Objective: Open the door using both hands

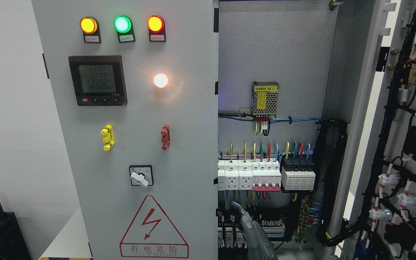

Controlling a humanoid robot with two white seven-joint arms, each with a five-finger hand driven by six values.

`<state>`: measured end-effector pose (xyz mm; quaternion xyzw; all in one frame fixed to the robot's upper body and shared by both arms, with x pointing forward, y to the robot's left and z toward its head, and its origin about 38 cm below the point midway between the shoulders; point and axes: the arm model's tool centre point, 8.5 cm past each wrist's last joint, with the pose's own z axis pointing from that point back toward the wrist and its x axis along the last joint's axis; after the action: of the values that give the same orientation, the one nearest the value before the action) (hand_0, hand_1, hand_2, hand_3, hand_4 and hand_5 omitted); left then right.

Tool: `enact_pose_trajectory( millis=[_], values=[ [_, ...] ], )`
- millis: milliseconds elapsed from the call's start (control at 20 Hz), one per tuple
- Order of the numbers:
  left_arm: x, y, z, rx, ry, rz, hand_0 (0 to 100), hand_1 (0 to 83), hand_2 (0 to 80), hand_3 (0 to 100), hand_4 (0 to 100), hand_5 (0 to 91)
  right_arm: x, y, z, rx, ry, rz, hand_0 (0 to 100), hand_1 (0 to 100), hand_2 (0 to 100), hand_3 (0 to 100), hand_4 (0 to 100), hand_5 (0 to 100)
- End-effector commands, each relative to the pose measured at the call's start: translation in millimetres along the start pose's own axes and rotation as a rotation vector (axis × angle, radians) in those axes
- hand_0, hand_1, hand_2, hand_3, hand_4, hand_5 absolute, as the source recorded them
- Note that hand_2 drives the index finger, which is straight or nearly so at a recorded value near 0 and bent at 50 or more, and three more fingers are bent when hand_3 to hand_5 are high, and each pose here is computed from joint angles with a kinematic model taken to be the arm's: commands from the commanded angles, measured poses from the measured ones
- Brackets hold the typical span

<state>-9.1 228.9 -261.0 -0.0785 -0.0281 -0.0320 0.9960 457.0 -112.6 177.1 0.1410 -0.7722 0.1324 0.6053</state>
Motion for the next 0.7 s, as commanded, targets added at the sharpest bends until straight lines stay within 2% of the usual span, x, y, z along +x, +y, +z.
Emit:
enact_pose_trajectory(
  millis=[0, 651],
  values=[
    [6.1, 0.5, -0.4, 0.001, -0.011, 0.005, 0, 0.0, 0.0, 0, 4, 0.0, -4.8, 3.2, -5.9, 0.019, 0.019, -0.001, 0, 0, 0, 0, 0, 0],
    [6.1, 0.5, -0.4, 0.001, -0.011, 0.005, 0, 0.0, 0.0, 0, 4, 0.0, 0.8, 0.7, -15.5, 0.039, 0.031, 0.013, 0, 0, 0, 0, 0, 0]
  ],
)
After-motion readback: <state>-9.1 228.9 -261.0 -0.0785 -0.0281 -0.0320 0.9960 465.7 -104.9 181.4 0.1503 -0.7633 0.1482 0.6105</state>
